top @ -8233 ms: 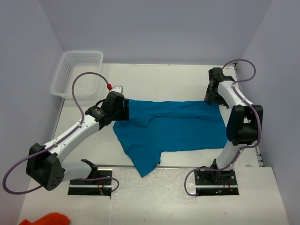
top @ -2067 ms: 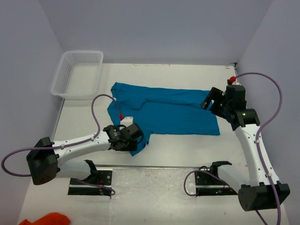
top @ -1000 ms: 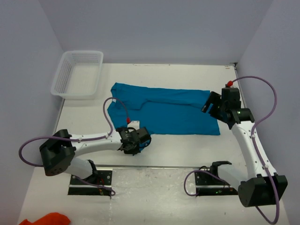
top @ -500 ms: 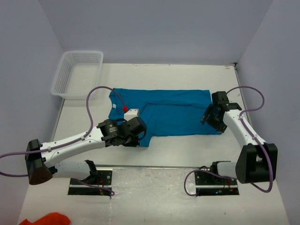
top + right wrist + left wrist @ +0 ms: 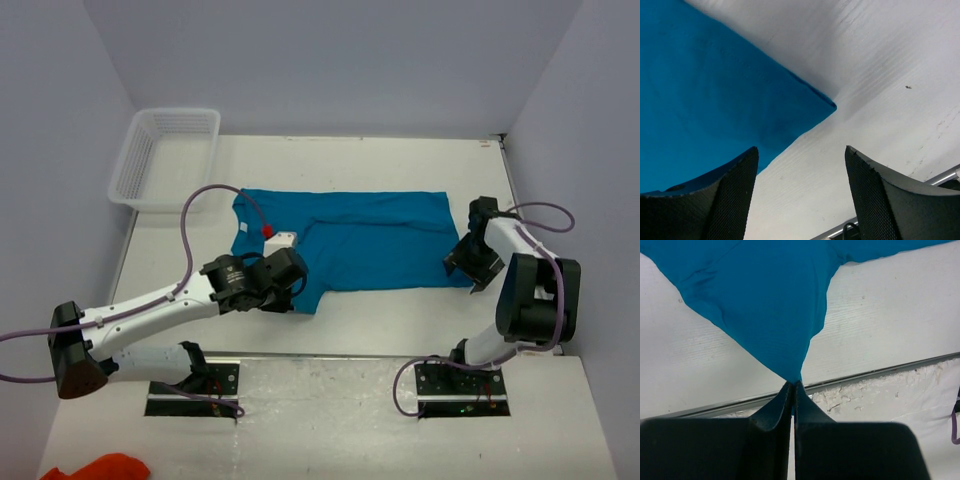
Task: Fold and stack the t-shirts
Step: Grap the side of the flattened tshirt closest away from the robot with both arms
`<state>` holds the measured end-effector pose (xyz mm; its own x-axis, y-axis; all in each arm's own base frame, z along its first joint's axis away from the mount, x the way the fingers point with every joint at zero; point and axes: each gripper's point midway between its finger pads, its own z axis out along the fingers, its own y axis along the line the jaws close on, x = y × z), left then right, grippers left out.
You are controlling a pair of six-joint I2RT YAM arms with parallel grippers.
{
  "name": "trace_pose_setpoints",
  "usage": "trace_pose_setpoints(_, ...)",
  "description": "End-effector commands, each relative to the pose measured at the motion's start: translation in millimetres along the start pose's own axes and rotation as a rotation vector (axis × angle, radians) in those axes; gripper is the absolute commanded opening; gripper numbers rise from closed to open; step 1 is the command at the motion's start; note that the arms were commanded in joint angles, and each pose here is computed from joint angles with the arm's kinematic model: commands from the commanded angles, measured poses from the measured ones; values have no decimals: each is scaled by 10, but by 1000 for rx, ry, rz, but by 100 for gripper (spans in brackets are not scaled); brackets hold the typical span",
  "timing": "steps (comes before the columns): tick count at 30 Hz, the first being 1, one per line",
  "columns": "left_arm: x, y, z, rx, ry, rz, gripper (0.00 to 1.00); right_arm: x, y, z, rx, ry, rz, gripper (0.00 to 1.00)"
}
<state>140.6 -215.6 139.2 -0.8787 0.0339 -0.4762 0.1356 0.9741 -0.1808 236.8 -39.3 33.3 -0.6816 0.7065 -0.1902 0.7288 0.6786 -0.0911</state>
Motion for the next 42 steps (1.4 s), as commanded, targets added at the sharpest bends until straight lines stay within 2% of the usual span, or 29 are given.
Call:
trace_pose_setpoints(1, -72, -56, 28, 31, -16, 17, 0, -232, 50, 37, -28, -28, 45, 70)
trace_pose_setpoints(5, -113, -113, 84, 40, -9, 16, 0, -279, -29, 203, 2, 5, 56, 70)
trace_pose_setpoints(14, -162, -167, 123, 46, 2, 9, 0, -360, 9, 280, -35, 20, 73, 59)
trace_pose_setpoints(16, -163, -162, 124, 45, 1, 6, 0, -371, 17, 278, -40, 18, 75, 49)
trace_pose_setpoints(18, -179, -172, 119, 50, -4, 3, 0, -398, 44, 274, -49, 12, 83, 46)
trace_pose_setpoints(19, -191, -176, 114, 51, -6, 1, 0, -408, 58, 269, -53, 10, 83, 33)
trace_pose_setpoints(21, -207, -171, 107, 49, -8, 3, 0, -409, 70, 273, -55, 16, 86, 21)
trace_pose_setpoints(25, -222, -134, 121, 39, -13, 2, 0, -396, 77, 273, -60, 21, 83, 17)
trace_pose_setpoints(26, -217, -134, 124, 42, -11, 3, 0, -404, 78, 274, -62, 16, 80, 9)
trace_pose_setpoints(28, -200, -130, 148, 40, -4, 3, 0, -401, 60, 274, -55, 12, 80, 1)
trace_pose_setpoints(36, -278, -11, 159, -3, -27, -22, 0, -345, -6, 234, -68, -25, 76, 0)
trace_pose_setpoints(42, -415, 169, 186, -71, -38, -64, 0, -536, 76, -25, -139, -113, 60, 0)
